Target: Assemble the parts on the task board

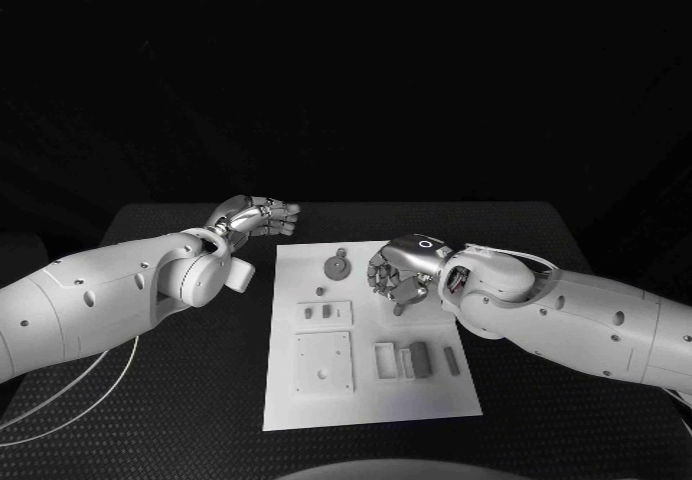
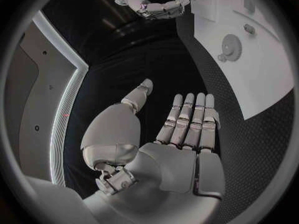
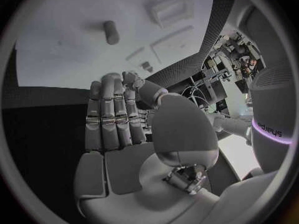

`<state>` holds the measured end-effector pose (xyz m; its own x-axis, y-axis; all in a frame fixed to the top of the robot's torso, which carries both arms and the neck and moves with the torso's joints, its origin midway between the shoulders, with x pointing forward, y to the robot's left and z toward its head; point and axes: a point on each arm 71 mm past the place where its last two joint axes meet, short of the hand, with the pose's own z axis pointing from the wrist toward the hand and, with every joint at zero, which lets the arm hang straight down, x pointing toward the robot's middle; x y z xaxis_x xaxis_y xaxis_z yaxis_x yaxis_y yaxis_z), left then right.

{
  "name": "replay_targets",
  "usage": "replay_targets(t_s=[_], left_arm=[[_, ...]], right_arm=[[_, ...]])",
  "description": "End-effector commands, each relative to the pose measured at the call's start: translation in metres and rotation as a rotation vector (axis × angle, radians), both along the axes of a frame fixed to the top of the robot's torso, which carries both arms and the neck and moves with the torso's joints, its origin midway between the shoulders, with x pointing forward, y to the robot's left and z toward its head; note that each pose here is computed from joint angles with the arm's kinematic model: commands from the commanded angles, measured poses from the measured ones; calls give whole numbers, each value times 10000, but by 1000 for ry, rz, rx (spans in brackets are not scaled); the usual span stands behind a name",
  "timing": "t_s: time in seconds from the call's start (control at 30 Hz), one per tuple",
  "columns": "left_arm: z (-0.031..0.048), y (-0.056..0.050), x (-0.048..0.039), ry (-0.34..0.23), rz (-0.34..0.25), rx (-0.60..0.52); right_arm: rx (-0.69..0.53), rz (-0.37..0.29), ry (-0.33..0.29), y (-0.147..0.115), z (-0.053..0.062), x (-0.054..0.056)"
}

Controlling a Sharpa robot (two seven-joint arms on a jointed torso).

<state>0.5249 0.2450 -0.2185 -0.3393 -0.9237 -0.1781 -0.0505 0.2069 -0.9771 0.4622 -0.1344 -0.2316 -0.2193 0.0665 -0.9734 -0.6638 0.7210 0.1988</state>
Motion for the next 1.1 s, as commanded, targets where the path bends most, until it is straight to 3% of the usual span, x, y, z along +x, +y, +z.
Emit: replay_targets(t_s=[0.03, 0.2, 0.53, 1.1], left_arm=[[15, -15, 6, -4, -5, -12], [19, -22, 14, -5, -4, -13], [45, -46, 42, -12, -2, -12], [45, -70, 45, -10, -7, -13]], right_arm=[[-4, 53, 24, 160, -2, -75], [-11, 106, 37, 358, -46, -165], [-46, 178, 89, 614, -294, -293], [-102, 226, 116, 710, -474, -443]])
